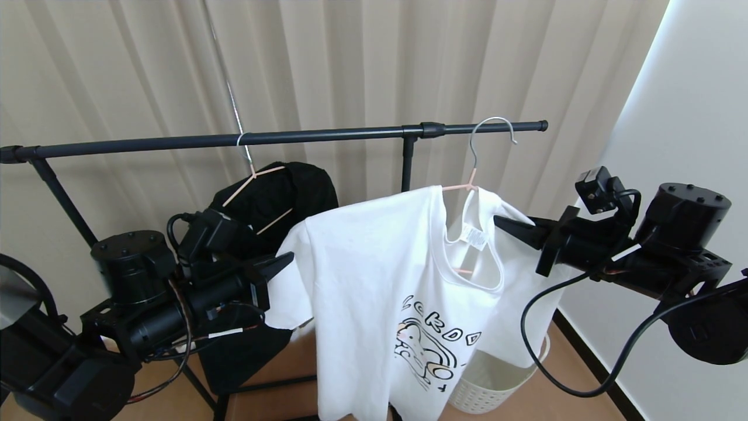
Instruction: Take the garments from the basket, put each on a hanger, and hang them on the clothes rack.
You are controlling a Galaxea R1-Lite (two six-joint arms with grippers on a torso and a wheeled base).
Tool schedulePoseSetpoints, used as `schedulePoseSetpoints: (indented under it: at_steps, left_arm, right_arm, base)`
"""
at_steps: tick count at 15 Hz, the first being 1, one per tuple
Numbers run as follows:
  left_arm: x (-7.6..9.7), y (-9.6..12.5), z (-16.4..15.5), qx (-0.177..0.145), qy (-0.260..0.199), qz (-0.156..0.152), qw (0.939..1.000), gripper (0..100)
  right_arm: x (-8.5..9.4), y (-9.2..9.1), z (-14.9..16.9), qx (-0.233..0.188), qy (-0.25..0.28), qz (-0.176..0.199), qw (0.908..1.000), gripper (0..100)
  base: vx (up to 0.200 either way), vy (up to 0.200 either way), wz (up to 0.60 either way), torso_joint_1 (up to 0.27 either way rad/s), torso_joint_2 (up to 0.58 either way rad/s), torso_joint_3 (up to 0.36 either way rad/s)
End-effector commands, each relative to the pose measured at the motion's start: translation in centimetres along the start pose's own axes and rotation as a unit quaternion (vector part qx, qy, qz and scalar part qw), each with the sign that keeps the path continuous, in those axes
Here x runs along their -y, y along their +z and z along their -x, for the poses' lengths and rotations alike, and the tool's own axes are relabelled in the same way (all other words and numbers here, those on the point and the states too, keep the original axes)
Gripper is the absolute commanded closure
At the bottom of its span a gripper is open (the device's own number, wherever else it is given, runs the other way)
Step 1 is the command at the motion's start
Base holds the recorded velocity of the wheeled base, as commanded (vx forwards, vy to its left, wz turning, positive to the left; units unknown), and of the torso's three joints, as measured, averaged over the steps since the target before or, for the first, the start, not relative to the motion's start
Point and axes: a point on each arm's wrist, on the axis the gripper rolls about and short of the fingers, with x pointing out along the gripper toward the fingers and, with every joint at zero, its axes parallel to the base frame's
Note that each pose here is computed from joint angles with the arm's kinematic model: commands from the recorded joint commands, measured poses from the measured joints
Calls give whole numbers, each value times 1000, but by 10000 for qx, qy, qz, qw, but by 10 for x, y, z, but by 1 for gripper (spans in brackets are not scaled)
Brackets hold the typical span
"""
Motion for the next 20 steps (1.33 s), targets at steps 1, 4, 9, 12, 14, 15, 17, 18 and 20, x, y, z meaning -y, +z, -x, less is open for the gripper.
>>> schedulePoseSetpoints:
  at_steps: [1, 4, 9, 12, 14, 15, 17, 18, 20]
  left_arm:
    - [-2, -1, 0, -5, 33, 1, 10000, 100]
    - [-7, -2, -1, -18, 93, 16, 10000, 100]
    - [-10, -4, 0, -38, 122, 25, 9999, 100]
    - [-10, -4, 0, -37, 122, 26, 9999, 100]
    - [-11, -5, -1, -58, 129, 36, 9999, 100]
    - [-11, -5, -1, -44, 129, 30, 9999, 100]
    - [-11, -4, -1, -2, 139, 12, 9999, 100]
    - [-11, -4, 0, 5, 139, 9, 9999, 100]
    - [-11, -7, -1, -30, 130, 24, 9999, 100]
  right_arm:
    - [3, -1, 0, 1, -44, 3, 10000, 100]
    - [8, 1, 3, 17, -121, 7, 9999, 100]
    - [12, 3, 4, 54, -154, -13, 9999, 100]
    - [13, 4, 4, 71, -170, 1, 9998, 100]
    - [15, 3, 6, 71, -201, 0, 9998, 100]
    - [15, 4, 6, 77, -201, 5, 9998, 100]
    - [14, 5, 6, 91, -193, -70, 9997, 100]
    - [15, 5, 6, 91, -201, -101, 9997, 100]
    - [15, 4, 6, 85, -216, -106, 9997, 100]
  base:
    - [0, 0, 0, 0, 0, 0]
    - [0, 0, 0, 0, 0, 0]
    - [0, 0, 0, 0, 0, 0]
    - [0, 0, 0, 0, 0, 0]
    - [0, 0, 0, 0, 0, 0]
    - [0, 0, 0, 0, 0, 0]
    - [0, 0, 0, 0, 0, 0]
    - [0, 0, 0, 0, 0, 0]
    - [0, 0, 0, 0, 0, 0]
